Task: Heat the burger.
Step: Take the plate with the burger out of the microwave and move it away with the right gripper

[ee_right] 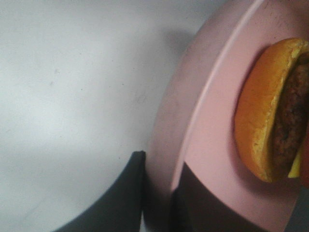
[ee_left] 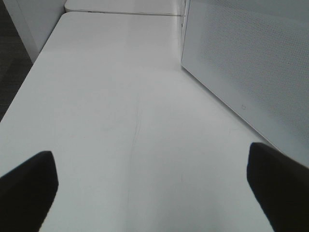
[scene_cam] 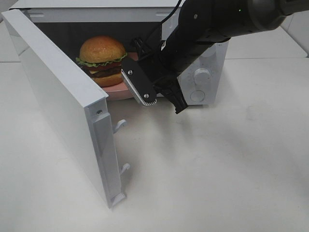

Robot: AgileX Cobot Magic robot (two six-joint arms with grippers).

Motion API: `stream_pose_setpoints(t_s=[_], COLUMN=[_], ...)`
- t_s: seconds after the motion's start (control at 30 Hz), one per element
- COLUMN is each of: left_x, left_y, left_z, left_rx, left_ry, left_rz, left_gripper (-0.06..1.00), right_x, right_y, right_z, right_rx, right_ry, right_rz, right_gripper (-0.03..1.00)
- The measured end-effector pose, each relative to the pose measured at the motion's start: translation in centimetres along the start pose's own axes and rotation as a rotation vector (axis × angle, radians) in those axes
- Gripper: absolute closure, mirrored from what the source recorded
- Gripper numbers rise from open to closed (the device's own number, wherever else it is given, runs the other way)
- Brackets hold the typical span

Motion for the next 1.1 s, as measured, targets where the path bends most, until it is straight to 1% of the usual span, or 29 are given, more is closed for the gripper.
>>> stream_pose_setpoints(t_s=[0.3,0.33,0.37,0.43,0.47,0.6,0.73,0.77,0.83,0.9,1.1], left_x=[0.0,0.0,0.0,0.0,0.0,0.0,0.0,0.0,0.0,0.0,0.0], left_y=[0.0,0.0,0.0,0.0,0.0,0.0,0.0,0.0,0.0,0.0,0.0], left_z=[0.0,0.0,0.0,0.0,0.0,0.0,0.0,0.0,0.0,0.0,0.0], left_rx=[0.000,0.000,0.000,0.000,0.000,0.000,0.000,0.000,0.000,0.000,0.000], left_ry=[0.000,0.000,0.000,0.000,0.000,0.000,0.000,0.000,0.000,0.000,0.000], left_rz=[0.000,0.000,0.000,0.000,0.000,0.000,0.000,0.000,0.000,0.000,0.000], left_gripper=[-0.04,-0.04,-0.04,-0.04,-0.04,-0.04,-0.04,-0.04,-0.04,-0.04,-0.04], right_x=[2.2,2.9,2.9,3.7,3.7,4.9,5.4,6.0,6.2,7.1,8.1], right_y=[-2.4,-3.0,-3.0,-4.0,-4.0,-5.5,-6.3,-6.7,-6.9,-7.5,-9.2], right_z=[0.1,0.3,0.3,0.4,0.4,0.7,0.8,1.0,1.0,1.3,1.3], right_rx=[0.000,0.003,0.003,0.006,0.006,0.013,0.017,0.021,0.021,0.026,0.024], right_ry=[0.000,0.002,0.002,0.004,0.004,0.010,0.022,0.035,0.040,0.065,0.091], right_rz=[-0.013,-0.020,-0.020,-0.018,-0.018,0.000,0.013,0.016,0.015,0.013,0.030], right_gripper=[0.84,0.84,0.84,0.84,0.84,0.84,0.84,0.84,0.84,0.84,0.84])
Point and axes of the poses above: a point on each arm's last joint axis where the gripper is mounted, y pointing out along that axis toward the gripper, x along the wrist's bending axis when the last joint is at zero, z = x × y, the point moved 9 cm from there along y, pointing out along that axis toward the gripper, and after that the axes turned 15 degrees about y, right-handed, at the moved point
